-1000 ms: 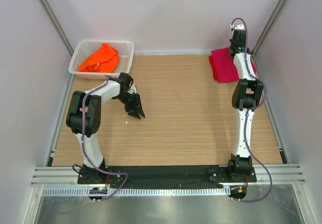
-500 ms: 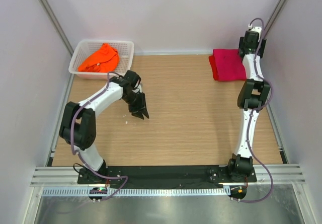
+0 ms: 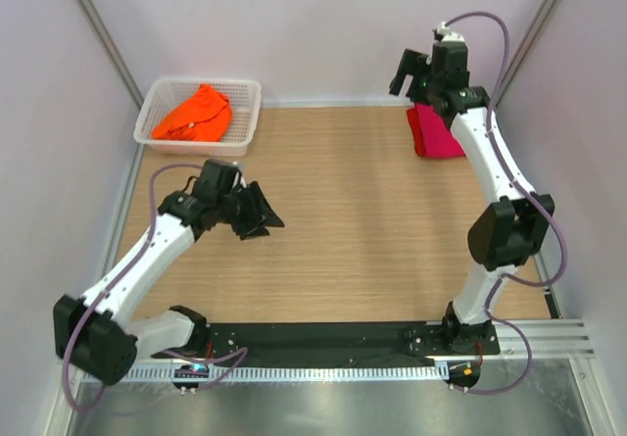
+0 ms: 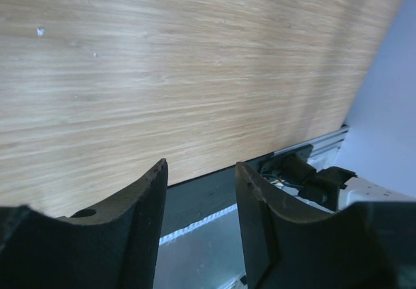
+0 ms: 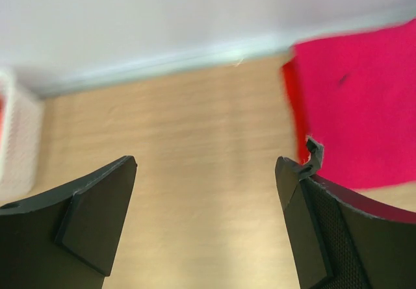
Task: Fold and stack the t-shirts
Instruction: Neatly place the folded tshirt to the corner
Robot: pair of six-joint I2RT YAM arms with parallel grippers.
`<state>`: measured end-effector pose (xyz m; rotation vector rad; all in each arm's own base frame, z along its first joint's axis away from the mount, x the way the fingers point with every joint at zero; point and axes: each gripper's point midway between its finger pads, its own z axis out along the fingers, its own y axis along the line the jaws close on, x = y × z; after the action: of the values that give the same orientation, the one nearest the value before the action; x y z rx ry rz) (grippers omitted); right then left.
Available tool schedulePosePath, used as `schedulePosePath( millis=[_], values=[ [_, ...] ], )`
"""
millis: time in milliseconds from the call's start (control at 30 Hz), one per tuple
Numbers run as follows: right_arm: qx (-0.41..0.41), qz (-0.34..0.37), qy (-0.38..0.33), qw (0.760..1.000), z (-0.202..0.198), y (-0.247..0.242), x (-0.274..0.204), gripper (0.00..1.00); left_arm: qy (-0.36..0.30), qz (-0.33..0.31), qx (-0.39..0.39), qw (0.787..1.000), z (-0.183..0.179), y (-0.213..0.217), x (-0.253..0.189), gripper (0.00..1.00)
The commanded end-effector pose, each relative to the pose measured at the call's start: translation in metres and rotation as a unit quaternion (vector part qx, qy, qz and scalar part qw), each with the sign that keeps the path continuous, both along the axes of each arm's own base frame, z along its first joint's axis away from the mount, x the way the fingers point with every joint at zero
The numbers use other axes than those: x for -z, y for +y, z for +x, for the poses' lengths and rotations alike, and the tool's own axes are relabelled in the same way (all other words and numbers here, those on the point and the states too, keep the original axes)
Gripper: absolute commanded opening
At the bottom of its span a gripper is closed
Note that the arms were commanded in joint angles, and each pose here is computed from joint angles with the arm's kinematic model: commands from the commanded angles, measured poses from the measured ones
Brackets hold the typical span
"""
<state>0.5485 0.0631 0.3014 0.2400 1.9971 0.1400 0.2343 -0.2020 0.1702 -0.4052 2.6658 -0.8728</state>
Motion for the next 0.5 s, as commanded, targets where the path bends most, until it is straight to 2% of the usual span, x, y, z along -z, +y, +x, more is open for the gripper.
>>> schedulePosePath(
  millis=[0,33,67,133,167,200,233,267,367,467],
  values=[
    [-0.059,0.155,0.064,0.984,-0.058,0.046,0.023,0.95,-0.036,-0.035,-0.055,0.997,-0.008,0.009,-0.013,0.49],
    [-0.078,0.177,0.068,0.979,-0.072,0.055,0.022,0.95,-0.043,-0.043,-0.06,0.996,-0.012,0.01,-0.013,0.5],
    [-0.112,0.217,0.117,0.963,-0.098,0.073,0.052,0.96,-0.049,-0.052,-0.063,0.995,-0.016,0.011,-0.015,0.51],
    [-0.147,0.271,0.099,0.946,-0.131,0.087,0.034,0.99,-0.079,-0.08,-0.071,0.991,-0.022,0.013,-0.026,0.54],
    [-0.143,0.285,0.141,0.937,-0.155,0.089,0.069,1.0,-0.077,-0.082,-0.076,0.991,-0.027,0.016,-0.018,0.55],
    [-0.155,0.313,0.139,0.926,-0.171,0.095,0.066,1.0,-0.085,-0.089,-0.077,0.989,-0.031,0.017,-0.018,0.56],
    [-0.172,0.323,0.117,0.923,-0.195,0.096,0.052,1.0,-0.111,-0.114,-0.079,0.984,-0.033,0.016,-0.03,0.57],
    [-0.168,0.332,0.146,0.916,-0.221,0.096,0.084,1.0,-0.107,-0.118,-0.082,0.984,-0.038,0.018,-0.019,0.58],
    [-0.159,0.348,0.168,0.909,-0.275,0.091,0.115,1.0,-0.113,-0.149,-0.087,0.978,-0.048,0.018,-0.007,0.64],
    [-0.132,0.348,0.249,0.894,-0.33,0.086,0.166,1.0,-0.124,-0.194,-0.088,0.969,-0.05,0.012,-0.005,0.67]
  ],
)
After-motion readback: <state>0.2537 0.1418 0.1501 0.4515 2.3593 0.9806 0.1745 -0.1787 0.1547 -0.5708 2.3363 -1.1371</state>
